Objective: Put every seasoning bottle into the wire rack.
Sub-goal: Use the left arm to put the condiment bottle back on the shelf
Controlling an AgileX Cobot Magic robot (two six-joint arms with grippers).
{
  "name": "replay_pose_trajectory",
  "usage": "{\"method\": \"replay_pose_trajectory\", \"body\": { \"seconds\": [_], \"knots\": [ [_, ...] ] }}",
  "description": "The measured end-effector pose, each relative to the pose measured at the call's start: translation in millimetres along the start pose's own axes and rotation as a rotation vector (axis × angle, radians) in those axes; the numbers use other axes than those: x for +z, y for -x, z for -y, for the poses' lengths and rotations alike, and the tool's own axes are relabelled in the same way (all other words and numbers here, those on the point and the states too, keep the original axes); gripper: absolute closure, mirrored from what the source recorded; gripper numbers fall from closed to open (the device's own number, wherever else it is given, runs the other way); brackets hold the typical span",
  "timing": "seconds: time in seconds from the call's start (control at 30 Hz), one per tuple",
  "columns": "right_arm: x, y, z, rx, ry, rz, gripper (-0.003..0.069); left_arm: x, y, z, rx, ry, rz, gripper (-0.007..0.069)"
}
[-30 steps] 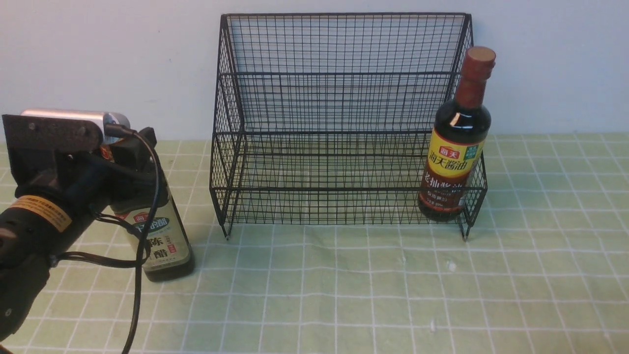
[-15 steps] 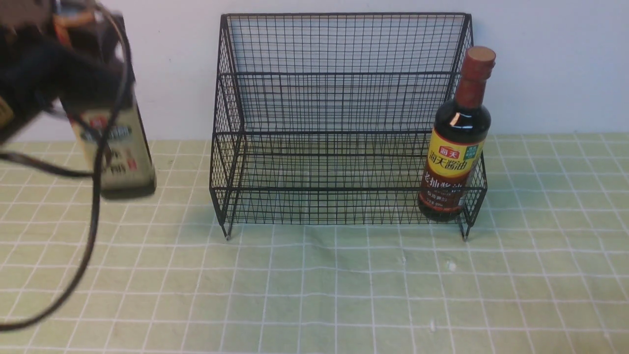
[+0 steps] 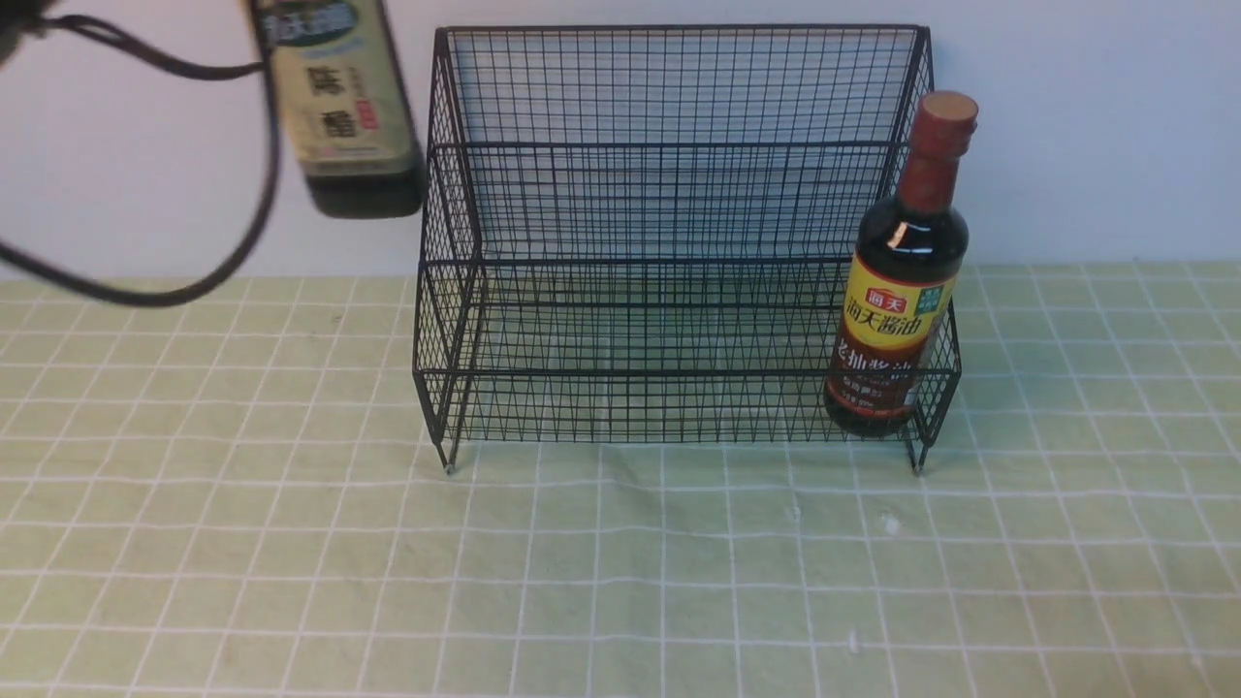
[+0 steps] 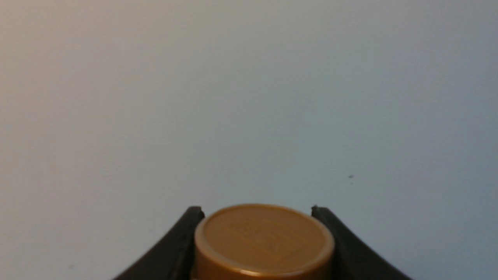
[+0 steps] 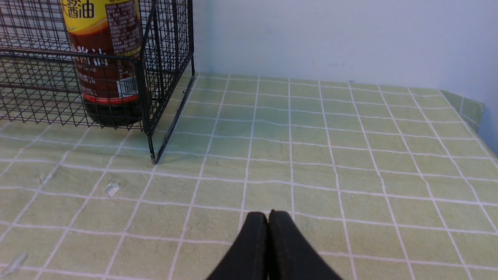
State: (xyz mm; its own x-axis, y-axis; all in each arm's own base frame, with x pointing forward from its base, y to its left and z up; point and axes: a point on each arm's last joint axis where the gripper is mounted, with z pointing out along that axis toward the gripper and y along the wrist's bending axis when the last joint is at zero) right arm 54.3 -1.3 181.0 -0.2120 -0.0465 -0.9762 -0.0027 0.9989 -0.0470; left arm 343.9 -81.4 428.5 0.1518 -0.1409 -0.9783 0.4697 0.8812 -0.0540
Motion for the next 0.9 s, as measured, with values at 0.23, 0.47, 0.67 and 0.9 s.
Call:
{"method": "replay_pose_trajectory", "body": {
  "seconds": [0.23,0.47,0.67,0.9],
  "knots": [
    [0,0,0,0.000,-0.001,0.000,0.0673,50,-33,23,0.043,-0.084,-0.063,0.0321],
    [0,0,0,0.000,-0.001,0.000,0.0673,69,-75,20,0.032,-0.071,-0.163,0.0321],
    [0,0,0,0.000,-0.001,0.000,0.0673,76,-110,9,0.025,0.020,-0.294,0.0321],
    [0,0,0,0.000,-0.001,0.000,0.0673,77,-126,2,-0.037,0.087,-0.360,0.0321]
  ]
}}
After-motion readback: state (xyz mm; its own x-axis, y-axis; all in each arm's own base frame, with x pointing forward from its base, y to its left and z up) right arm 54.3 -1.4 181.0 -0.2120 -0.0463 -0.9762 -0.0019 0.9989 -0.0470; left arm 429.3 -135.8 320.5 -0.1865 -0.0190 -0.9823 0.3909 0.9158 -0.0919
